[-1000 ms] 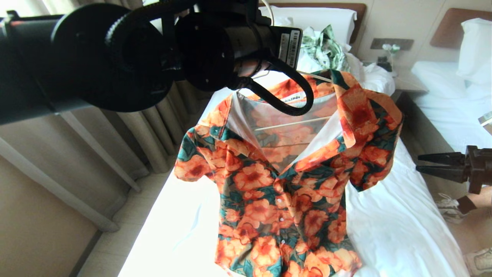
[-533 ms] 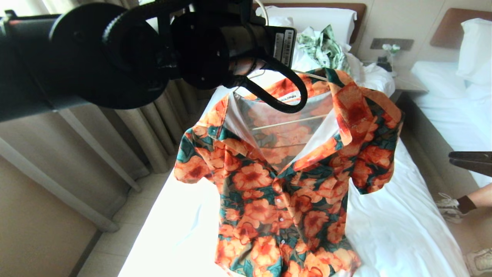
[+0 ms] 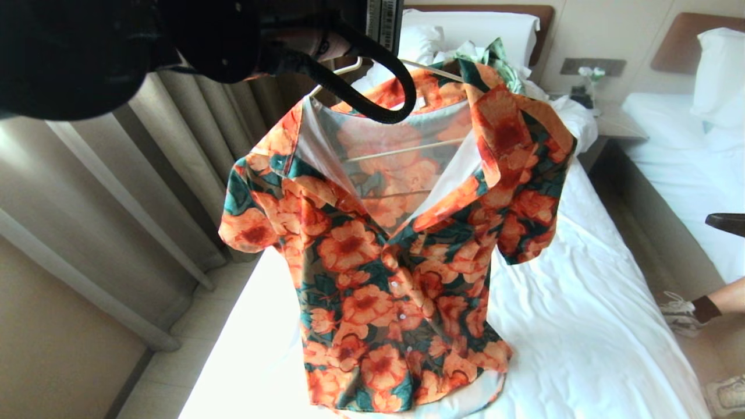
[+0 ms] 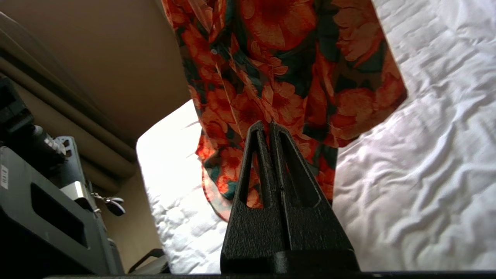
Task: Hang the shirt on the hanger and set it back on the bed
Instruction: Take the clothes hanger out of the clothes
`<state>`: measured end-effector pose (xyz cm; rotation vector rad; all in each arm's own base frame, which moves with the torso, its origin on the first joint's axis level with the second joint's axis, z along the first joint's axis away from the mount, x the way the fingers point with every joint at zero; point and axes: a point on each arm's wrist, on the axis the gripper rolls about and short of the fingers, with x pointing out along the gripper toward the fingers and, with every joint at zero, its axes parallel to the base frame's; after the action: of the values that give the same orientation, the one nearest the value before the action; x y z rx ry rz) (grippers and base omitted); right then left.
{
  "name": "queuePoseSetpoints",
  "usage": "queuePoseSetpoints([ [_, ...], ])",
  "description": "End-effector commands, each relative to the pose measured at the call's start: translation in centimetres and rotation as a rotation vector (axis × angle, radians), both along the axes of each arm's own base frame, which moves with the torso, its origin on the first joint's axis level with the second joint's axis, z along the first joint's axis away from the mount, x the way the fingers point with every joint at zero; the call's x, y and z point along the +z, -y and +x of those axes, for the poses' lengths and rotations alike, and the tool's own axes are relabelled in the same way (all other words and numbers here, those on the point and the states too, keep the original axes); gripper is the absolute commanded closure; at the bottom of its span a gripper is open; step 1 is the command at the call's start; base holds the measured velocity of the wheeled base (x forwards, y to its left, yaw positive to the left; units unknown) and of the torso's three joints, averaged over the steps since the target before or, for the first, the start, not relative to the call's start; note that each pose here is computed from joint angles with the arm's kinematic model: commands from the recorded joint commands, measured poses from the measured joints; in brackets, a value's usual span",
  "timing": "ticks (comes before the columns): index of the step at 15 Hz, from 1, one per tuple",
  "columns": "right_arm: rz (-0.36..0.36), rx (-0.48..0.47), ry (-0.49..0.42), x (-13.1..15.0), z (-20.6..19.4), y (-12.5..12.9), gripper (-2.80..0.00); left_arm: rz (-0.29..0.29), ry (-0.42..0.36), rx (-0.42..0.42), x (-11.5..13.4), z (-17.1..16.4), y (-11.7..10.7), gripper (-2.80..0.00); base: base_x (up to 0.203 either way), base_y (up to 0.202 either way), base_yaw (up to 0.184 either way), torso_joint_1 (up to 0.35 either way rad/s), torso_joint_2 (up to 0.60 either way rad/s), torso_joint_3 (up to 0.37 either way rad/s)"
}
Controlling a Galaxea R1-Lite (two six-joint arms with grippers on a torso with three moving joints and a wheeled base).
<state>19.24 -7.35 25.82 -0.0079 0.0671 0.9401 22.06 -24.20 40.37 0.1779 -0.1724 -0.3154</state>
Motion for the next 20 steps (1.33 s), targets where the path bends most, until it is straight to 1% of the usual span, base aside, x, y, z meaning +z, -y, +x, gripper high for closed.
queuePoseSetpoints([
  [1,-0.022,0.011,0.048,1.3,0.3,0.0,0.00,-0.002,0.036,0.009,1.0,-0.7,-0.9,0.00,0.000,0.000,0.000,0.000,0.00,0.000],
  [2,-0.029,0.030,0.072,2.3,0.0,-0.5,0.00,0.007,0.058,0.017,1.4,-0.8,-1.3,0.00,0.000,0.000,0.000,0.000,0.00,0.000],
  [5,0.025,0.129,0.009,3.3,-0.5,-3.1,0.00,0.010,0.058,0.017,1.3,-0.7,-1.2,0.00,0.000,0.000,0.000,0.000,0.00,0.000],
  [7,0.029,0.130,0.003,3.8,-0.1,-3.1,0.00,-0.002,0.063,0.018,1.6,-1.0,-1.5,0.00,0.000,0.000,0.000,0.000,0.00,0.000],
  [8,0.043,0.136,-0.018,3.9,-0.1,-3.3,0.00,-0.006,0.065,0.020,1.7,-0.9,-1.6,0.00,0.000,0.000,0.000,0.000,0.00,0.000],
  [9,0.066,0.138,-0.052,4.3,-0.1,-3.5,0.00,-0.009,0.065,0.019,1.7,-0.9,-1.7,0.00,0.000,0.000,0.000,0.000,0.00,0.000],
  [11,0.118,0.107,-0.125,5.6,-0.6,-4.1,0.00,-0.005,0.064,0.018,1.5,-0.7,-1.4,0.00,0.000,0.000,0.000,0.000,0.00,0.000],
  [12,0.138,0.087,-0.145,6.3,-1.2,-4.7,0.00,-0.010,0.069,0.018,1.5,-0.6,-1.3,0.00,0.000,0.000,0.000,0.000,0.00,0.000],
  [14,0.142,0.073,-0.135,7.0,-2.3,-6.0,0.00,-0.012,0.071,0.020,1.5,-0.7,-1.4,0.00,0.000,0.000,0.000,0.000,0.00,0.000],
  [20,0.144,0.074,-0.126,7.3,-2.9,-6.2,0.00,-0.015,0.073,0.020,1.7,-0.8,-1.5,0.00,0.000,0.000,0.000,0.000,0.00,0.000],
])
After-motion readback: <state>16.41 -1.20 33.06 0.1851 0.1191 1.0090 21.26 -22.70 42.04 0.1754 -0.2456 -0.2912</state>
